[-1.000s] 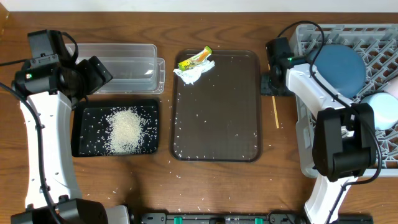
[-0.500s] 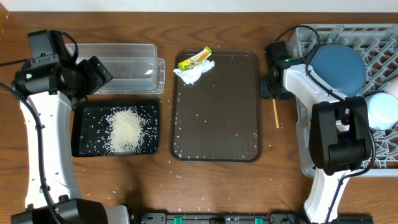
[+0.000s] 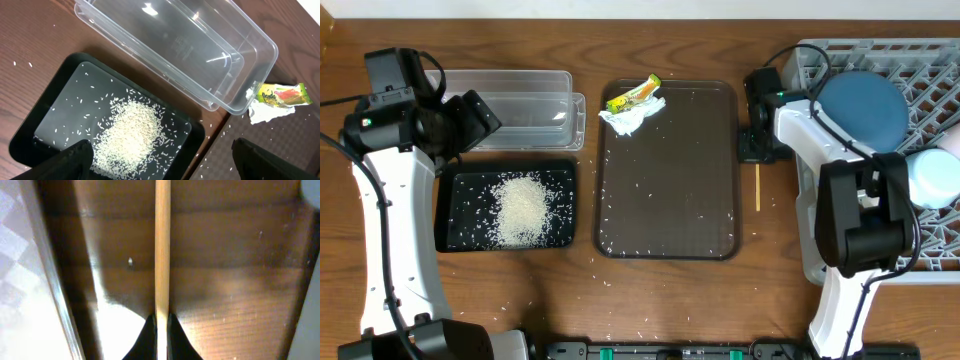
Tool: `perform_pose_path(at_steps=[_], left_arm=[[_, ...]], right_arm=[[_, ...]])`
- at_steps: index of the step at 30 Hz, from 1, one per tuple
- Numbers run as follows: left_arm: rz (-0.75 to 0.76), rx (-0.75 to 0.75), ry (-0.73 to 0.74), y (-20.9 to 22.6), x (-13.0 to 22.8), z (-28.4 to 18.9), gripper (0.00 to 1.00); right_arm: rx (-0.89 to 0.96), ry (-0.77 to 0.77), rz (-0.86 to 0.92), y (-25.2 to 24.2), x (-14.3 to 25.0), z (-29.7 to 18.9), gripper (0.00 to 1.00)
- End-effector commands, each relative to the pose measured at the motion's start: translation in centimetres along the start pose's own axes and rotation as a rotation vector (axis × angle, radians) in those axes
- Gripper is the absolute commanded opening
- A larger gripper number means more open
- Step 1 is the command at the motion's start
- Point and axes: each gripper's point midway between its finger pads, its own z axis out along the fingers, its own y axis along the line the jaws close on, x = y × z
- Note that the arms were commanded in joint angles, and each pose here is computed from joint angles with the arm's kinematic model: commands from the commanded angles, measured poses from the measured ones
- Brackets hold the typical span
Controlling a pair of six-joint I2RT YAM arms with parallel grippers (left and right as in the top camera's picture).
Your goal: Sort waste into correct bins and load items into the dishwasher rack
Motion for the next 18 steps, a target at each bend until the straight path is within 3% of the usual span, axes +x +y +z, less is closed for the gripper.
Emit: perform_pose_path(at_steps=[1,14,18], left_arm=[[0.005,0.002,-0.021,-0.1,-0.6,-0.6,0.92],[0.005,0.002,-0.021,-0.1,-0.6,-0.6,0.92],[0.005,0.002,-0.021,-0.1,-0.6,-0.6,0.92]], right_arm=[[-0.011,-0.019,0.019,-0.4,-2.0,-1.7,0.01],[-0.046,-0.082,-0.067,-2.5,-5.8,-14.4,0.01],[-0.034,-0.053,-0.104,-4.5,-5.2,-15.6,0.01]])
